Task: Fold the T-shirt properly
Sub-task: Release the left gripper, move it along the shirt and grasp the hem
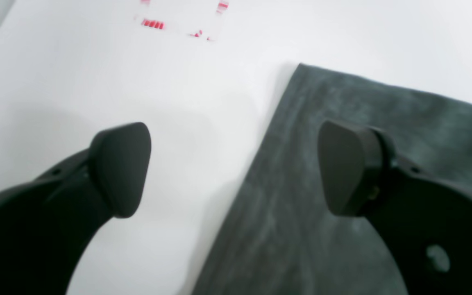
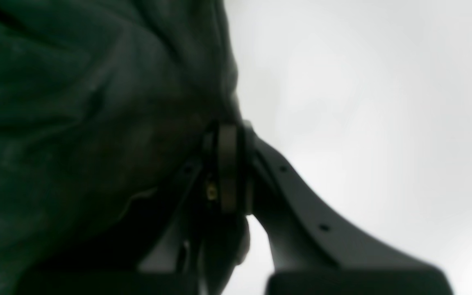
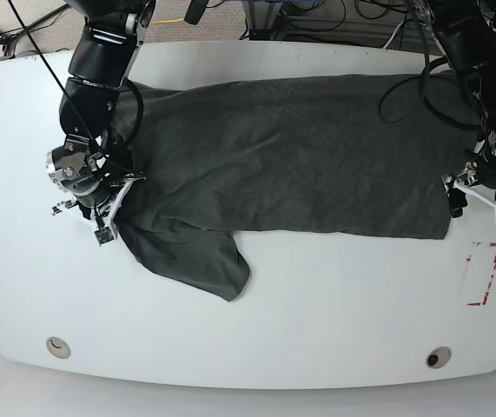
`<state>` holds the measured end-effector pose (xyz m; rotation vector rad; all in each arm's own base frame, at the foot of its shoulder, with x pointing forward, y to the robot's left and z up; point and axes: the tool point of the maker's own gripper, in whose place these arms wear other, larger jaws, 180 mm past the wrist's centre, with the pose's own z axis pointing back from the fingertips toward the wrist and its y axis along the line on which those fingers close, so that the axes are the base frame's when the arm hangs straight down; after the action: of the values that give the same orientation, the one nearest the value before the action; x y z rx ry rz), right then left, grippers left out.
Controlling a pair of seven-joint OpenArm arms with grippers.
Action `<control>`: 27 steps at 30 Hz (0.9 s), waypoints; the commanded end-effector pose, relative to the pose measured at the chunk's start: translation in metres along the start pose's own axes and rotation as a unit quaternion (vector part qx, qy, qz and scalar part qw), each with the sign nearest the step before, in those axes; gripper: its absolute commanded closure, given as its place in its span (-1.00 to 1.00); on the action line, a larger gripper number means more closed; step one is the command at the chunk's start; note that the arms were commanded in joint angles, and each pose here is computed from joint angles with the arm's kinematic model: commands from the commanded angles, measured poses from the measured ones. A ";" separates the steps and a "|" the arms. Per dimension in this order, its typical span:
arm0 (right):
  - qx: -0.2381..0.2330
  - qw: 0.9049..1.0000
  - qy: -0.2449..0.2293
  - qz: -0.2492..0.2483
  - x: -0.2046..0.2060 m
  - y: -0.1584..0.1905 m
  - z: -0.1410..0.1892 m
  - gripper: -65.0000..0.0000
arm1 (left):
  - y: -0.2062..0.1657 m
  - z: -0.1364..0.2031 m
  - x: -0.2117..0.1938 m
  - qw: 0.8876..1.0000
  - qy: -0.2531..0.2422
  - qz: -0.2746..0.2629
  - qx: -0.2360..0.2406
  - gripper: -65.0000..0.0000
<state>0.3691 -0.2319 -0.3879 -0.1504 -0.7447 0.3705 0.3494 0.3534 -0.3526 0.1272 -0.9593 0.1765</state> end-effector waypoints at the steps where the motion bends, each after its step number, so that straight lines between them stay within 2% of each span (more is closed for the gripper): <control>1: -0.016 0.999 -0.029 0.001 0.020 -0.013 0.005 1.00 | 0.003 -0.007 0.017 1.000 -0.017 0.005 -0.001 -0.86; 6: -0.017 0.999 -0.029 0.002 0.020 -0.014 0.005 1.00 | -0.007 -0.032 0.018 0.999 -0.001 0.032 -0.017 -0.86; 12: -0.017 0.999 -0.029 0.002 0.020 -0.014 0.005 1.00 | -0.043 -0.051 0.014 0.998 0.000 0.007 -0.055 -0.86; 27: -0.017 0.999 -0.031 0.002 0.021 -0.014 0.005 1.00 | -0.057 -0.057 0.002 0.997 0.026 0.002 -0.069 -0.86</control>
<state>0.3698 -0.2329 -0.3868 -0.1513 -0.7514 0.3692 0.3965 0.3031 -0.4026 -0.0164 -0.8767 0.1289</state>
